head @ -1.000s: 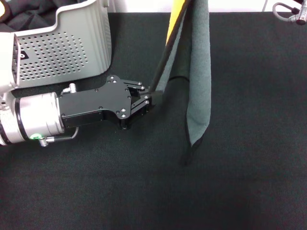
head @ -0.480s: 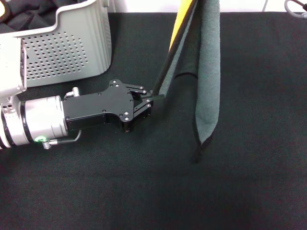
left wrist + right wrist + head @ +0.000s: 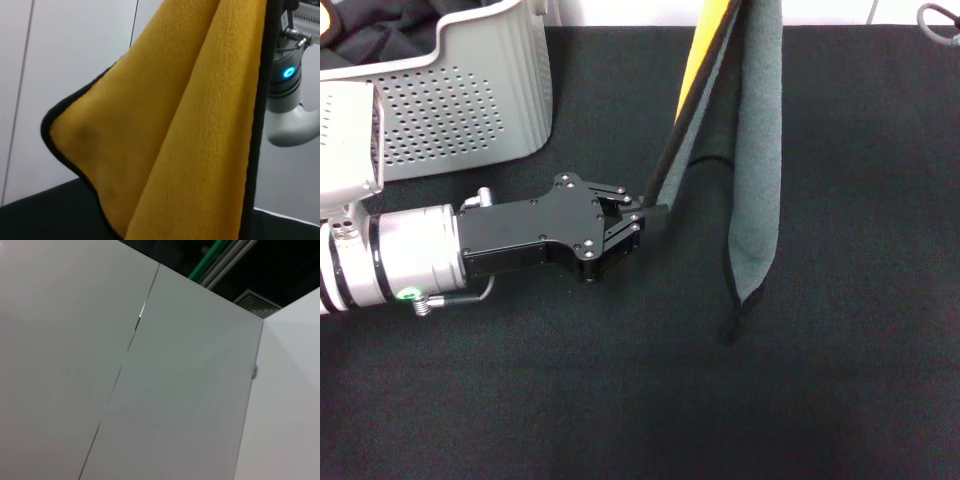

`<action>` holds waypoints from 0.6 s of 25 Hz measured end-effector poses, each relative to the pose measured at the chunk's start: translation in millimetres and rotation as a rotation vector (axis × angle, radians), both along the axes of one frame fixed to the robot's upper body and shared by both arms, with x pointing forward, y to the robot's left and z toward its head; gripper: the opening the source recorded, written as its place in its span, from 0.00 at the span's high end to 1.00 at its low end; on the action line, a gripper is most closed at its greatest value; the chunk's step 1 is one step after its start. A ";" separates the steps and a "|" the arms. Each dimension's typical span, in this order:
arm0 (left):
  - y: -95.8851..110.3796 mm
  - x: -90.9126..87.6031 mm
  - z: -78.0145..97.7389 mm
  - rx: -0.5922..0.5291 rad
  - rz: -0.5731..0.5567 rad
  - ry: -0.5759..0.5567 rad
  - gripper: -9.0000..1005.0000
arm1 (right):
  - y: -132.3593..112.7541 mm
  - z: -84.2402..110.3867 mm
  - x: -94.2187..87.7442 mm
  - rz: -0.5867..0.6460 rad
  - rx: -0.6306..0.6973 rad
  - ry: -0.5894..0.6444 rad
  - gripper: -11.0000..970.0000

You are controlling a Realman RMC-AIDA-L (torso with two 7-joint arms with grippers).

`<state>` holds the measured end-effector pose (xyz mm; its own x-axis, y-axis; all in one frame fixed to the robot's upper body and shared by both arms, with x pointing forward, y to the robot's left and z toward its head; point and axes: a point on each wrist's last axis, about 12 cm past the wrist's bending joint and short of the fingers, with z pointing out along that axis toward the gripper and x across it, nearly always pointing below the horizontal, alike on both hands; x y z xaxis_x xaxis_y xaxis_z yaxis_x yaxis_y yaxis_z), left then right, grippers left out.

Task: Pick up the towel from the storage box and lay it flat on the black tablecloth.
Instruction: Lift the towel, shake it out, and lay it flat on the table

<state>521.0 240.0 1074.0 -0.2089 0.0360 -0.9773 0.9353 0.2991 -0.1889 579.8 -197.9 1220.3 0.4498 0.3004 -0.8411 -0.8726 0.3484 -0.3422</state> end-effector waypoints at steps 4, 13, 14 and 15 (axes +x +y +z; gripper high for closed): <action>10.5 -2.3 9.2 -0.019 -0.055 0.023 0.94 | -8.1 -9.3 -4.7 -0.016 0.004 0.042 0.98; 82.5 -13.1 76.9 -0.090 -0.232 -0.032 0.96 | -29.8 -40.0 -33.2 0.067 -0.055 0.210 0.98; 89.8 -14.7 82.4 -0.068 -0.230 -0.032 0.96 | -32.8 -42.8 -37.5 0.089 -0.070 0.237 0.98; 97.5 -16.9 88.5 -0.040 -0.228 -0.040 0.96 | -35.3 -44.9 -41.3 0.110 -0.082 0.260 0.98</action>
